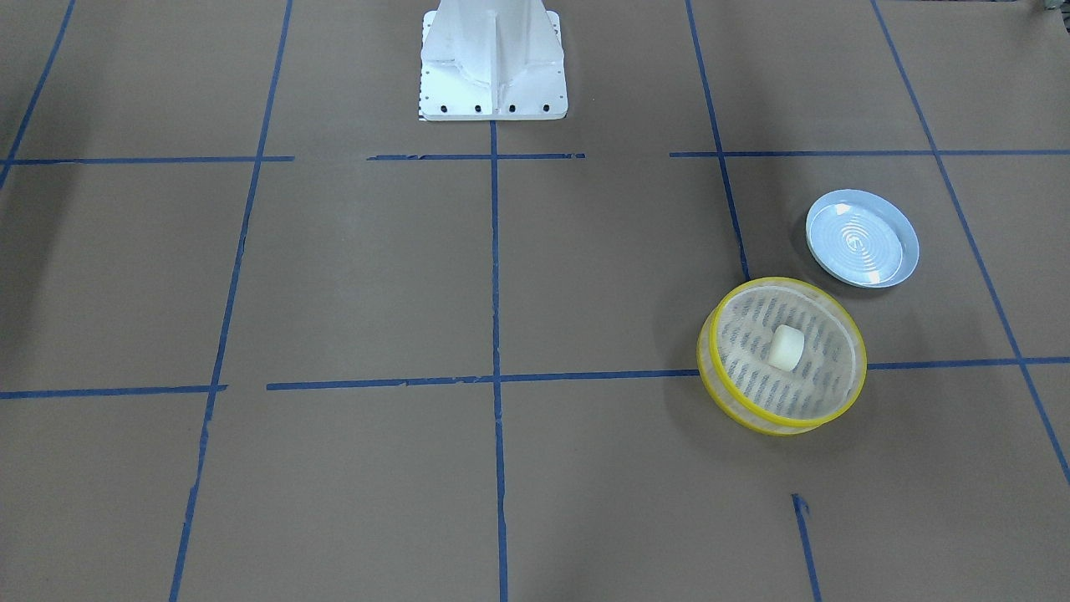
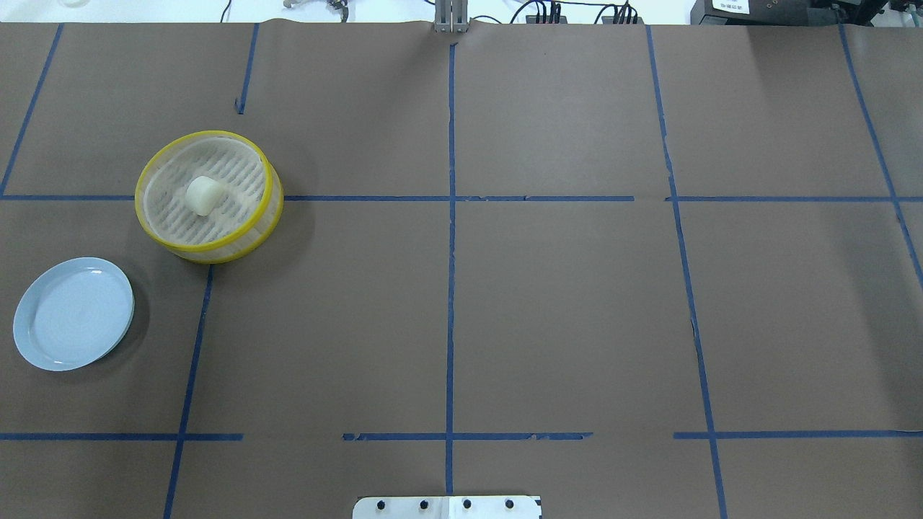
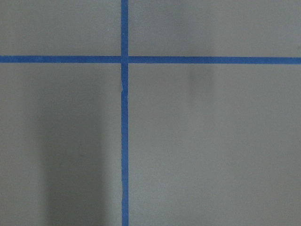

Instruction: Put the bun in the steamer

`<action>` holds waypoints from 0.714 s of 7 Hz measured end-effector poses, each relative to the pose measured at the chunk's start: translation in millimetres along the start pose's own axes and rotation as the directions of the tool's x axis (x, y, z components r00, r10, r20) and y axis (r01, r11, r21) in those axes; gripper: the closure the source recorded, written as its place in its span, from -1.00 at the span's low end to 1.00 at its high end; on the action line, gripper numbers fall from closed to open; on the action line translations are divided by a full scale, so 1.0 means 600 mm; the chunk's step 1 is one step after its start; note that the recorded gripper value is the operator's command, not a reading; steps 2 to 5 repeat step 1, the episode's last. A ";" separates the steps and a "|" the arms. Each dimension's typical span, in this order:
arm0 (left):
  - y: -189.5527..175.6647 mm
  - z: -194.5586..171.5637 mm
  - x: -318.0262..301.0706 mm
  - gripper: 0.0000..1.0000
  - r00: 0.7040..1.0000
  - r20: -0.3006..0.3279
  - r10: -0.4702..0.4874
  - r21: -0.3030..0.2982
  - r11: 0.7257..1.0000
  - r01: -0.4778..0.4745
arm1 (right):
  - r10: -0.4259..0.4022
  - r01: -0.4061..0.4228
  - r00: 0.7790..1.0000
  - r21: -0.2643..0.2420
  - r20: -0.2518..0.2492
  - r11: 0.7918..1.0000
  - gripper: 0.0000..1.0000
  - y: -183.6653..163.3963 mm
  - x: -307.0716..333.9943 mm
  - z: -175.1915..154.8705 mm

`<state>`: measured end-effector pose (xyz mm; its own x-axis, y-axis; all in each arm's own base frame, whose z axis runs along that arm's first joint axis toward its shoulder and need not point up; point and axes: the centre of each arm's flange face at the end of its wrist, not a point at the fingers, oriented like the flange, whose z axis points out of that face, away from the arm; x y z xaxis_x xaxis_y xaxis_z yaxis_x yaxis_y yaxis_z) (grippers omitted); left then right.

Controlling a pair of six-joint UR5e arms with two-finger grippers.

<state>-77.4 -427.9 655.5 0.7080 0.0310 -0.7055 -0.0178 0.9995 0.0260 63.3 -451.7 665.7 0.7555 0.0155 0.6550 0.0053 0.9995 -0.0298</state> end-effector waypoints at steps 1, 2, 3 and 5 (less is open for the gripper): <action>-0.001 -0.001 0.000 -1.00 1.000 0.000 0.001 0.001 1.000 -0.001 | 0.000 0.000 1.000 0.000 0.000 1.000 -1.00 0.000 0.000 0.000; -0.001 -0.001 0.000 -1.00 1.000 0.000 0.001 0.001 1.000 -0.001 | 0.000 0.000 1.000 0.000 0.000 1.000 -1.00 0.000 0.000 0.000; -0.001 -0.001 0.000 -1.00 1.000 0.000 0.001 0.001 1.000 -0.001 | 0.000 0.000 1.000 0.000 0.000 1.000 -1.00 0.000 0.000 0.000; -0.001 -0.001 0.000 -1.00 1.000 0.000 0.001 0.001 1.000 -0.001 | 0.000 0.000 1.000 0.000 0.000 1.000 -1.00 0.000 0.000 0.000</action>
